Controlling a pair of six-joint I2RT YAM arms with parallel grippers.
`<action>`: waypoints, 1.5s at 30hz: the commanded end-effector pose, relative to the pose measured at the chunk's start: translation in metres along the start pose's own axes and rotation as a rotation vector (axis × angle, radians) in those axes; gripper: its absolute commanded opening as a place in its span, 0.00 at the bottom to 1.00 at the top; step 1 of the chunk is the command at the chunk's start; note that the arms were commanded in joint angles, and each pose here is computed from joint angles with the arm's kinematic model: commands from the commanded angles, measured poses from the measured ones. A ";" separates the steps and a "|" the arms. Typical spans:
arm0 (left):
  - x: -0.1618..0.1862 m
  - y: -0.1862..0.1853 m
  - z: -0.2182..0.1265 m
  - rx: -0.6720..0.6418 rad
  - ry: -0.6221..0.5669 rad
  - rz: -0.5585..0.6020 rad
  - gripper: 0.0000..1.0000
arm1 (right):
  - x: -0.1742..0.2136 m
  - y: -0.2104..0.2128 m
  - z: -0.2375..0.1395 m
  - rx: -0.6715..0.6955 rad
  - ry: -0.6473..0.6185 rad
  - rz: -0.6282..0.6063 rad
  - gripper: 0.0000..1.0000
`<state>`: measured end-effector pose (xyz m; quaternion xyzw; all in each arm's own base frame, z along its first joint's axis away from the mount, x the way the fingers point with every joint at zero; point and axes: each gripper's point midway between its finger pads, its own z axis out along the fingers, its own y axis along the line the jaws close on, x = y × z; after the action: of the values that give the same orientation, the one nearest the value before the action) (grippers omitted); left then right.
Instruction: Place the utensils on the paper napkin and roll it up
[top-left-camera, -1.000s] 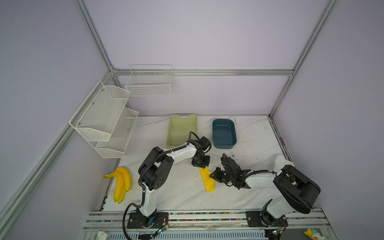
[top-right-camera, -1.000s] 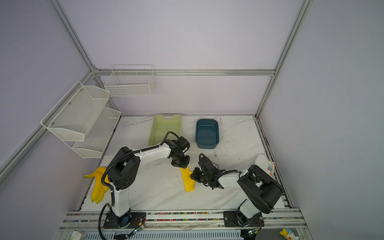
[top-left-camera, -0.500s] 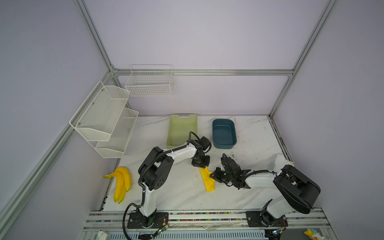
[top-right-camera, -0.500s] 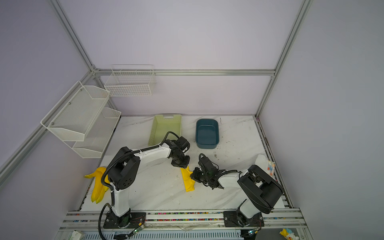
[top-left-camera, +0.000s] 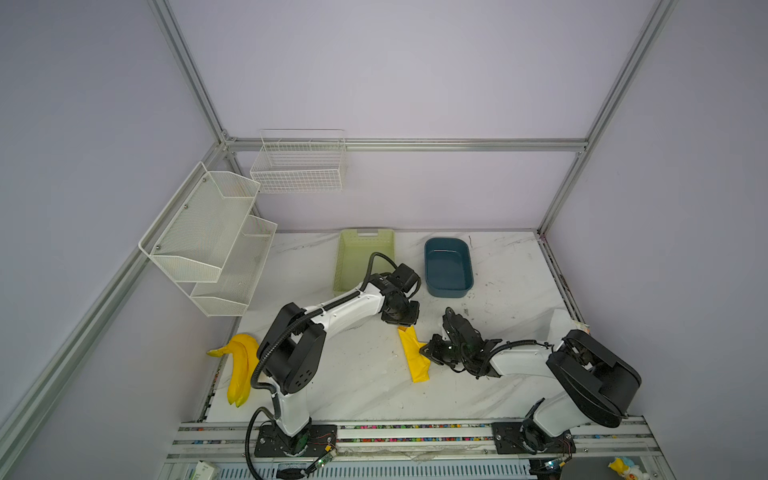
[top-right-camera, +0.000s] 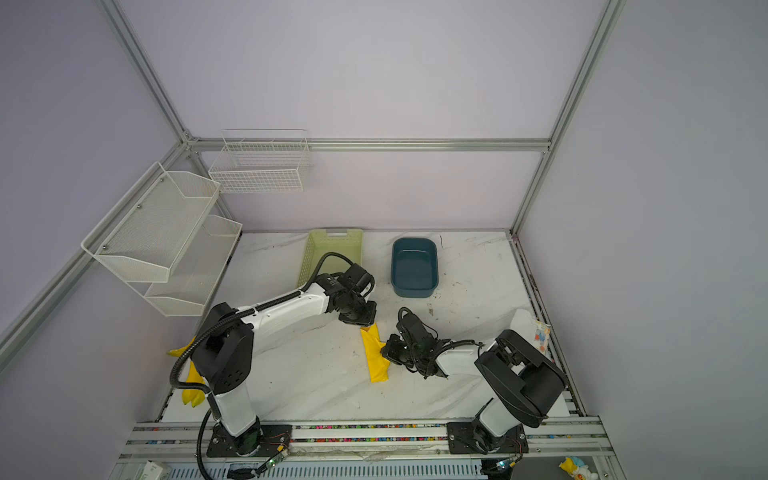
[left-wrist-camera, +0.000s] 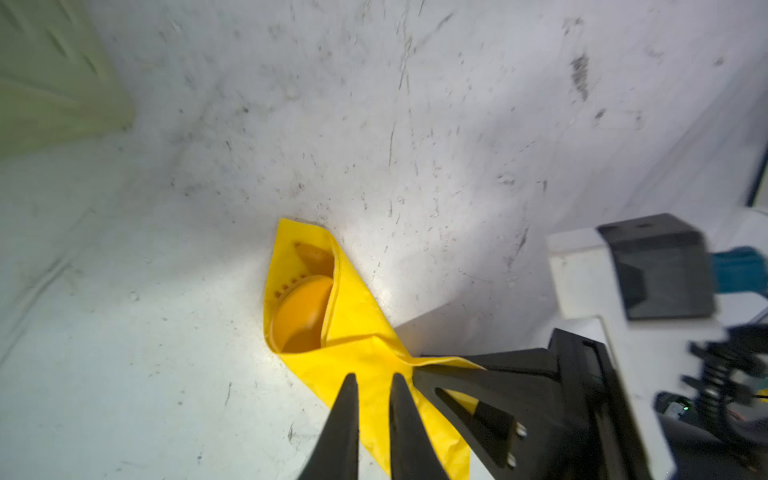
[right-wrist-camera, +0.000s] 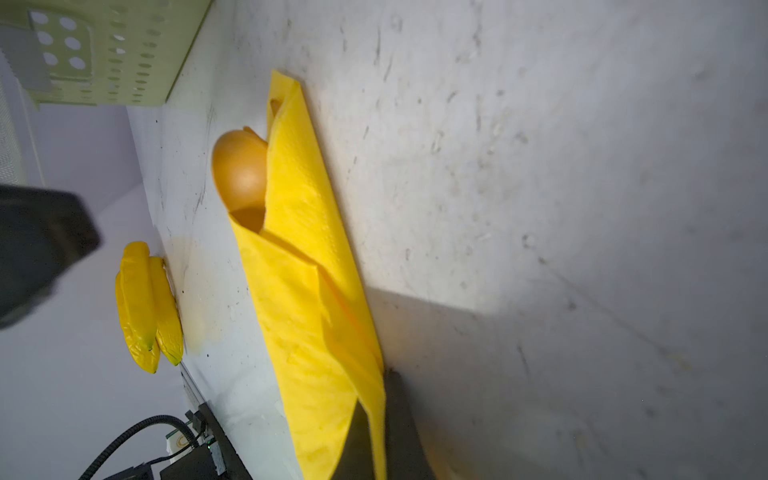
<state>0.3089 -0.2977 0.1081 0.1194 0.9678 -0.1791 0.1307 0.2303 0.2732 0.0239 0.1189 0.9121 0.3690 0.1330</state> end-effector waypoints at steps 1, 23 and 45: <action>-0.008 0.001 -0.026 0.002 -0.087 -0.016 0.17 | -0.002 -0.018 0.002 0.066 -0.031 0.050 0.00; 0.077 0.006 0.030 0.389 0.014 -0.313 0.48 | 0.001 -0.047 0.000 0.042 -0.021 0.135 0.00; 0.085 -0.006 0.056 0.636 0.035 -0.389 0.51 | 0.004 -0.053 0.001 0.016 -0.010 0.166 0.00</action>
<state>0.2459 -0.3120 0.0425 -0.0211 0.8752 -0.4810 0.0476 0.2401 0.2600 0.0216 0.1638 0.8773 0.4280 0.1427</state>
